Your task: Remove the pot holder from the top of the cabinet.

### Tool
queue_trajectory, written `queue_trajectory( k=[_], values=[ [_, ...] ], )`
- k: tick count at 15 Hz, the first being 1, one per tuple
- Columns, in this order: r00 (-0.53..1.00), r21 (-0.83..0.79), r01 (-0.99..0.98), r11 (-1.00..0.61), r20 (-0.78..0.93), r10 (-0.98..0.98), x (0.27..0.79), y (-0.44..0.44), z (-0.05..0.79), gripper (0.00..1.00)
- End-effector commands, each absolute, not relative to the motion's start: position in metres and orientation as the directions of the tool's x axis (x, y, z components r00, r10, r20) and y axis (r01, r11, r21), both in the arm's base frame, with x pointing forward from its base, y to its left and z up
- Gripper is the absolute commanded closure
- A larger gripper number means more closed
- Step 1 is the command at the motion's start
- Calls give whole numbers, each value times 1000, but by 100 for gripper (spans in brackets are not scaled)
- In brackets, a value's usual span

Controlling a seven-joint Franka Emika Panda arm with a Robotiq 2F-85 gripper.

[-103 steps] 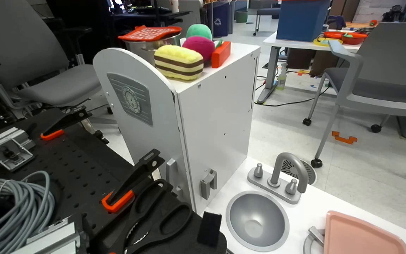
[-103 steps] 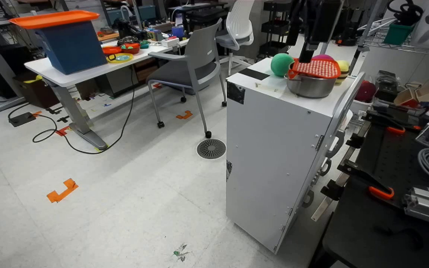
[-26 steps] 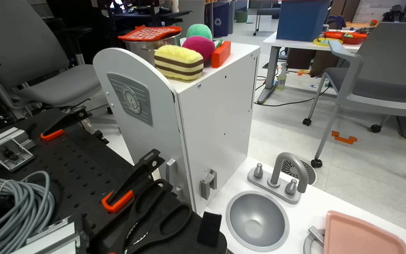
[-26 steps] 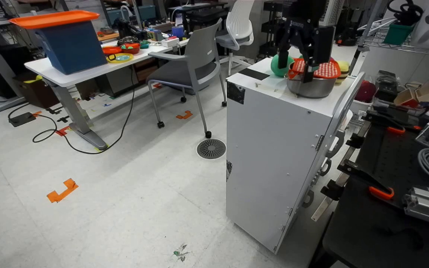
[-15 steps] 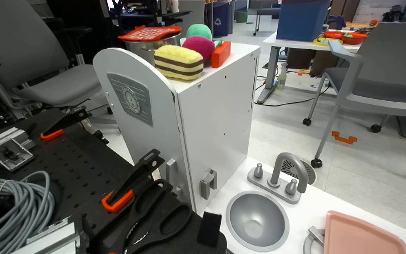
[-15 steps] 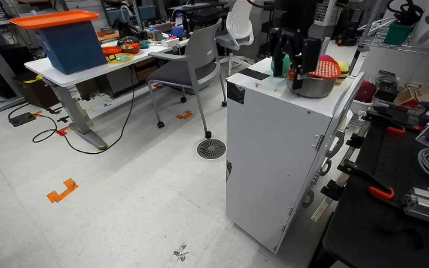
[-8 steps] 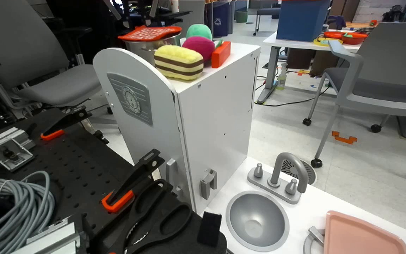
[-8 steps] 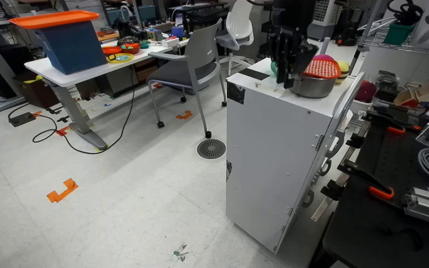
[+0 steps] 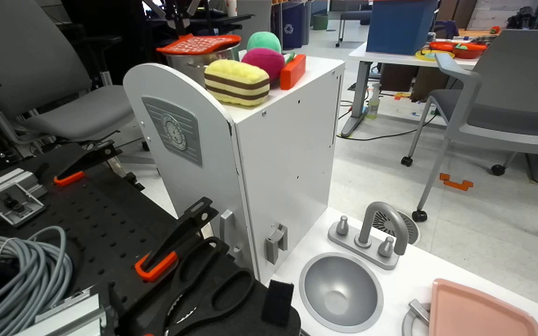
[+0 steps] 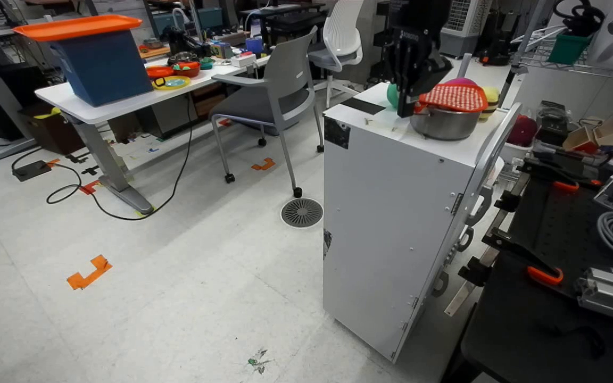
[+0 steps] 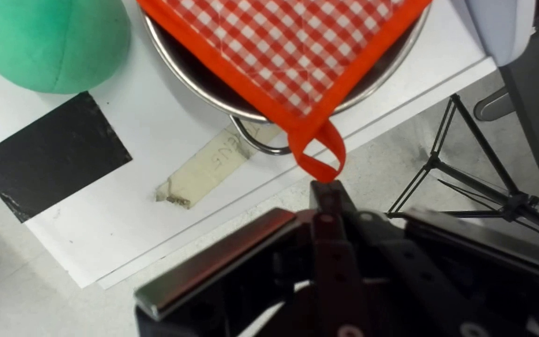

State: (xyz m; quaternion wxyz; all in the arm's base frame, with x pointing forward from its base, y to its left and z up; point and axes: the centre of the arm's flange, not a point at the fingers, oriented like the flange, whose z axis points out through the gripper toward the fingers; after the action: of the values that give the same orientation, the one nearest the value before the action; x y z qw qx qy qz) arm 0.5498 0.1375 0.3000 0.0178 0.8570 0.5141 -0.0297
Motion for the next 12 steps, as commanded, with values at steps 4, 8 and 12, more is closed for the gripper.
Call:
queue_trajectory(
  k=[4, 8, 12],
  values=[
    [454, 50, 891, -451, -68, 888, 540, 138, 319, 51],
    [453, 57, 891, -449, -68, 889, 540, 138, 323, 23],
    [457, 56, 889, -454, -69, 887, 538, 134, 322, 0]
  ],
)
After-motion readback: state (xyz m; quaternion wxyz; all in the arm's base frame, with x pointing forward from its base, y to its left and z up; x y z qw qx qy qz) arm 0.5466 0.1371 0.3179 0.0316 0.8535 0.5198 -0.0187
